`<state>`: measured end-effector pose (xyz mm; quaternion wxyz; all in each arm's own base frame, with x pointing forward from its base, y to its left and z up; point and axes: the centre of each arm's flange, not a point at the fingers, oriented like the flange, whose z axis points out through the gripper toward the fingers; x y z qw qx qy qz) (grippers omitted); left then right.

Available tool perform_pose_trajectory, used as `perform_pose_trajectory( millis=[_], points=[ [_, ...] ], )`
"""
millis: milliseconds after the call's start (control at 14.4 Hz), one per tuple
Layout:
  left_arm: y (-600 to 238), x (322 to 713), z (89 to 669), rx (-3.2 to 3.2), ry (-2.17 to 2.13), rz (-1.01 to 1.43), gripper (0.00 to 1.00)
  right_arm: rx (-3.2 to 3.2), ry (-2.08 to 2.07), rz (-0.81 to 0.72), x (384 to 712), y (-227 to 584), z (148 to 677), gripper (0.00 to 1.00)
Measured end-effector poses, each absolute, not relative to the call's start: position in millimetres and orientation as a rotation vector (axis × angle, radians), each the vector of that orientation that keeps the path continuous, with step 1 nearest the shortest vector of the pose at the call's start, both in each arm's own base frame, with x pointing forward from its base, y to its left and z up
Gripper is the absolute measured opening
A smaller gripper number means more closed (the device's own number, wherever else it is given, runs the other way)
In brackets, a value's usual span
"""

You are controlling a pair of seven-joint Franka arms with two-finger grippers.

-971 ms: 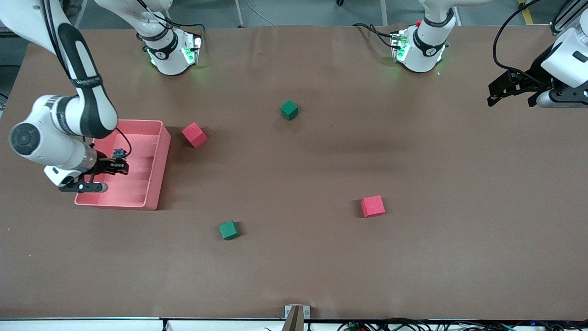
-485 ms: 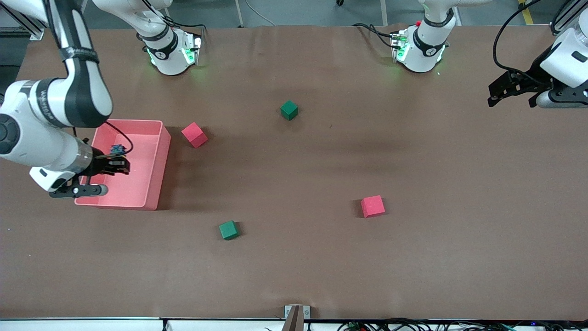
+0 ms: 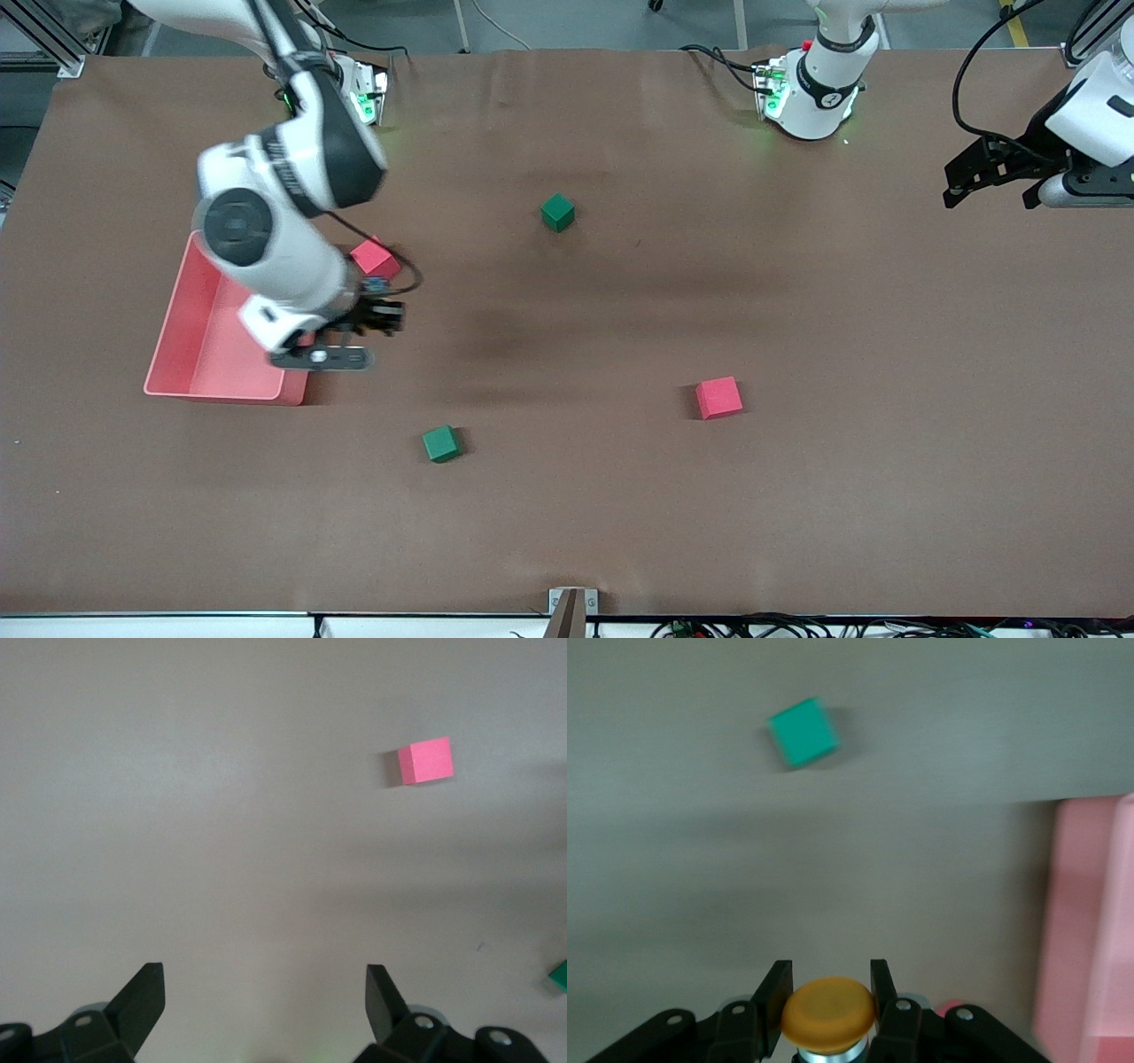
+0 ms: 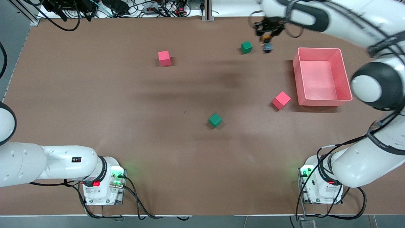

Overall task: Place and upright button with both arms
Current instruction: 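Carry the button to the table middle and set it down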

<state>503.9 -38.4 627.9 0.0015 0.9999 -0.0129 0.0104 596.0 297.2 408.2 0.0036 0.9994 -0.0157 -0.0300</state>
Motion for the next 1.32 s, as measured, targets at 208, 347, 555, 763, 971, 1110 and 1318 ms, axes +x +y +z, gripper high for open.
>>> perform_pose_trajectory(
  millis=[208,347,555,763,971,1110,1318],
  points=[
    [-39,508,628,3.137,-0.041,0.036,1.0,3.111,0.017,-0.116,588,369,358,0.42],
    [-40,516,622,3.136,-0.045,0.019,1.0,3.113,0.074,-0.094,584,399,323,0.42],
    [-44,529,609,3.135,-0.057,-0.013,1.0,3.119,0.112,-0.063,576,425,285,0.42],
    [-47,535,601,3.134,-0.063,-0.034,1.0,3.112,0.123,-0.066,569,439,255,0.42],
    [-48,538,595,3.133,-0.068,-0.054,1.0,3.117,0.141,-0.047,565,448,228,0.42],
    [-55,540,590,3.133,-0.082,-0.064,1.0,3.117,0.155,-0.041,560,455,208,0.42],
    [-74,546,579,3.134,-0.053,-0.07,1.0,3.105,0.154,-0.055,557,455,183,0.42]
  ],
)
